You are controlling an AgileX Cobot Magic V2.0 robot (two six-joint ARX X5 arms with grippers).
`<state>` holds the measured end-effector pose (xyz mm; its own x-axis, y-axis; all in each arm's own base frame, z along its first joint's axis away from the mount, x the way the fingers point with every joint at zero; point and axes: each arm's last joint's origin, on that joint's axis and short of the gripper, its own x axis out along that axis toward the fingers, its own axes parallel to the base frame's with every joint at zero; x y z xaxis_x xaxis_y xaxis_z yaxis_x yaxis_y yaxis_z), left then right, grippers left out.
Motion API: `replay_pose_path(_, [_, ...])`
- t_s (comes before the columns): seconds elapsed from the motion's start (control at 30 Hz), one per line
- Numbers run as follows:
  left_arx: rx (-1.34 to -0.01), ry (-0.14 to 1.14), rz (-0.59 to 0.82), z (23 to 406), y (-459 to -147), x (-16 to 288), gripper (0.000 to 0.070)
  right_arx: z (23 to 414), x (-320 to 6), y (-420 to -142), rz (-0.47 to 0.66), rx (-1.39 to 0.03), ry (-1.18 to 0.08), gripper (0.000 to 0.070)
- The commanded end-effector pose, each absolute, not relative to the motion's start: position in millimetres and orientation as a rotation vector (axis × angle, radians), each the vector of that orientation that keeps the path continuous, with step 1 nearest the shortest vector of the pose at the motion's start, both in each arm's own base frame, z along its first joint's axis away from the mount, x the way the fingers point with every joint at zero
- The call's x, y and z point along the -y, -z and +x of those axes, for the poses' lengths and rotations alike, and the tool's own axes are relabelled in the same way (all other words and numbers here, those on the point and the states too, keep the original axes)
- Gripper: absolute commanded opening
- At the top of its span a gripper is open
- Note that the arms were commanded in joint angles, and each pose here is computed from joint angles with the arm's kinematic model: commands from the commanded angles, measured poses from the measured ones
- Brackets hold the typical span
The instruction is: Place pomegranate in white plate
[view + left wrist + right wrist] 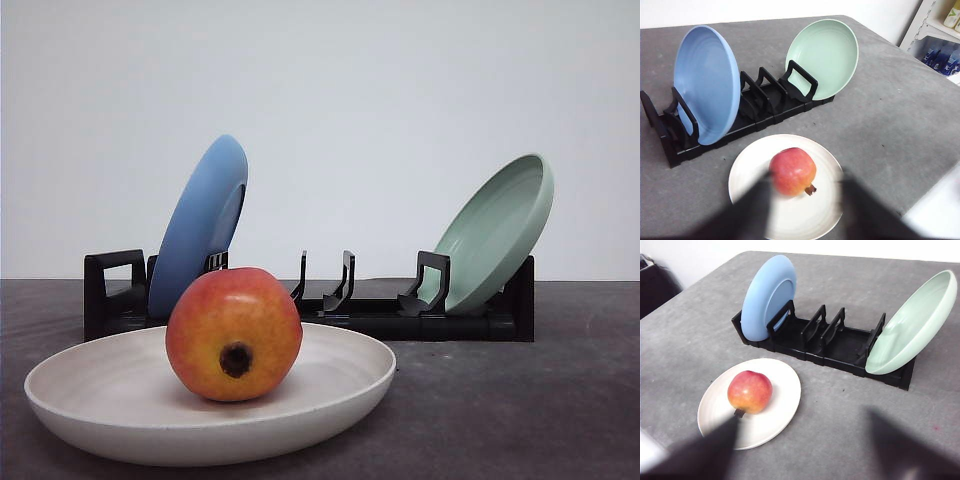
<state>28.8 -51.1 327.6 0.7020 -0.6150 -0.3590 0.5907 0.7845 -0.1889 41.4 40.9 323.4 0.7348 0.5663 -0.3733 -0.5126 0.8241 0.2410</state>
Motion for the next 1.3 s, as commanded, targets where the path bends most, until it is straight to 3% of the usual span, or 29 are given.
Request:
replay_pose_path(0.0, [-0.409,0.682,-0.060,28.5,-330.2,52.4,0.0000,41.3,-41.0,-327.1,0.136,-0.431,-0.593,0.0038])
replay_pose_path(0.5, [-0.389,0.677,-0.090,28.7,-326.5,51.2,0.0000,42.0,-41.3,-329.5,0.148,-0.405,-0.584,0.0039])
replay_pose_path(0.7, [-0.395,0.488,-0.055,40.9,-308.2,46.2,0.0000,42.0,-41.3,-329.5,0.148,-0.404,-0.584,0.0039])
replay_pose_path(0.8, [-0.337,0.335,0.018,51.3,-292.1,40.6,0.0000,42.0,-41.3,-329.5,0.148,-0.404,-0.584,0.0039])
replay_pose_path(1.0, [-0.151,0.249,0.187,73.1,-241.3,31.8,0.0000,42.0,-41.3,-329.5,0.148,-0.404,-0.584,0.0039])
replay_pose_path(1.27, [-0.070,0.149,0.168,90.7,-175.0,14.8,0.0000,42.0,-41.3,-329.6,0.148,-0.404,-0.584,0.0039])
